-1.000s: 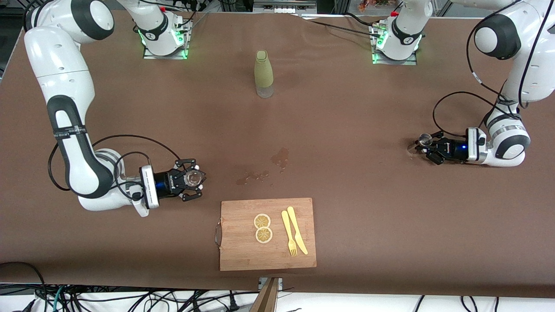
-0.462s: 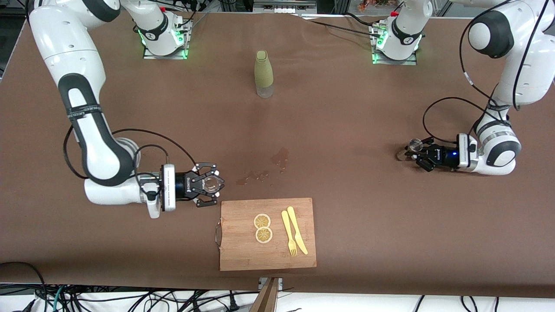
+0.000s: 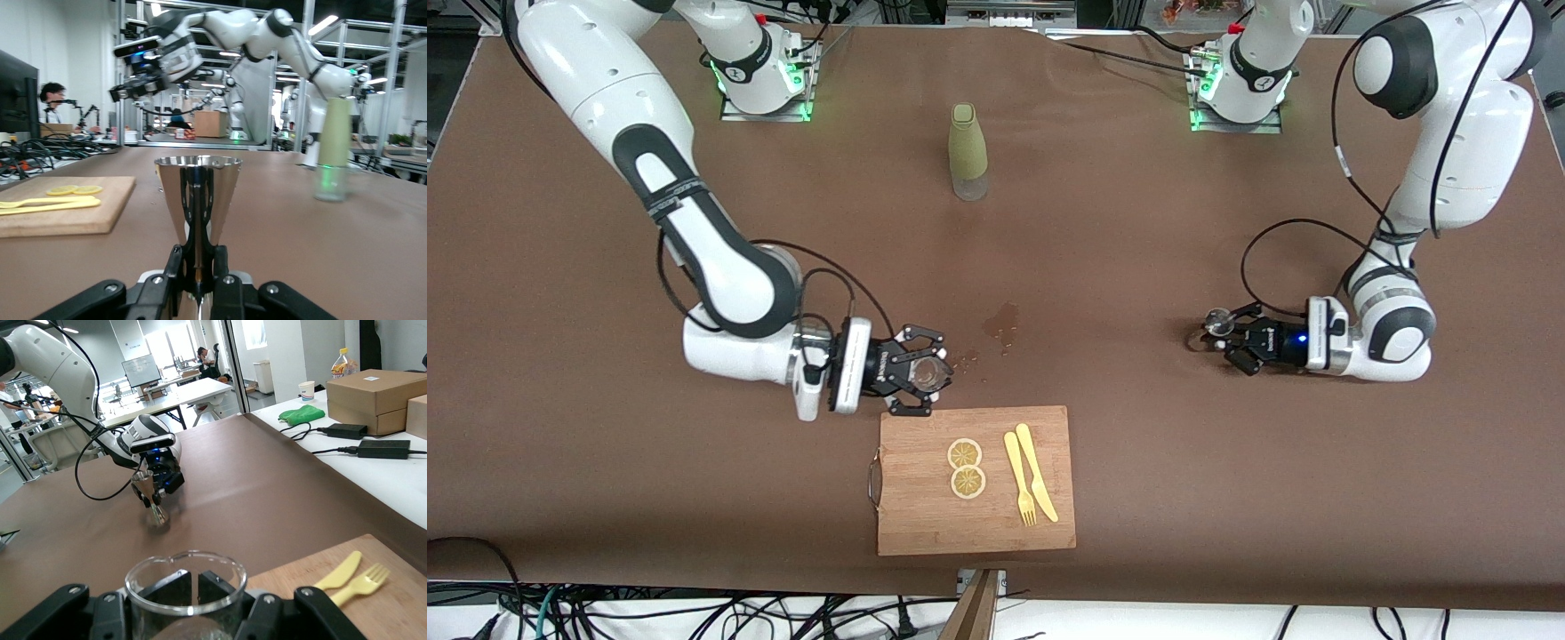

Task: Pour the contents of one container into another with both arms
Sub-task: 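Lift the jigger and cup, bringing both grippers together mid-table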

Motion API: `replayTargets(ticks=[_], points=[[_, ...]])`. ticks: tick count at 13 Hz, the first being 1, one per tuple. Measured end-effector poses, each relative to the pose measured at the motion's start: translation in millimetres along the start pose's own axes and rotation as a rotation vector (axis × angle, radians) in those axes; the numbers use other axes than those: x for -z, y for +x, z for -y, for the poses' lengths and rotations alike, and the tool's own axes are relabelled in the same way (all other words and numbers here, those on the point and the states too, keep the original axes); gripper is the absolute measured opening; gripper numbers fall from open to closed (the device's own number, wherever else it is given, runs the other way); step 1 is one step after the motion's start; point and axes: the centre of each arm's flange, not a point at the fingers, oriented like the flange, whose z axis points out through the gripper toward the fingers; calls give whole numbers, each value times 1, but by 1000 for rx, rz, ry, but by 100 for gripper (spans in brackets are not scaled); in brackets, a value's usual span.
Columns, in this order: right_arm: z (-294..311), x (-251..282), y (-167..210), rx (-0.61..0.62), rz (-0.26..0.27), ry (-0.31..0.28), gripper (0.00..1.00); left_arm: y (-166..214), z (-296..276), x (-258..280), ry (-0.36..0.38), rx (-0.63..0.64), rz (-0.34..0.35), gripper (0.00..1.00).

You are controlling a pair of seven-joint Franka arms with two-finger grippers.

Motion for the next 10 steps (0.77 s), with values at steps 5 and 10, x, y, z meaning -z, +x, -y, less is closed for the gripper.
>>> replayTargets(ticks=[5, 10], points=[[53, -71, 13, -20, 76, -124, 12, 9, 25, -91, 61, 38, -29, 21], [95, -112, 21, 31, 119, -211, 12, 5, 28, -159, 94, 69, -50, 21]])
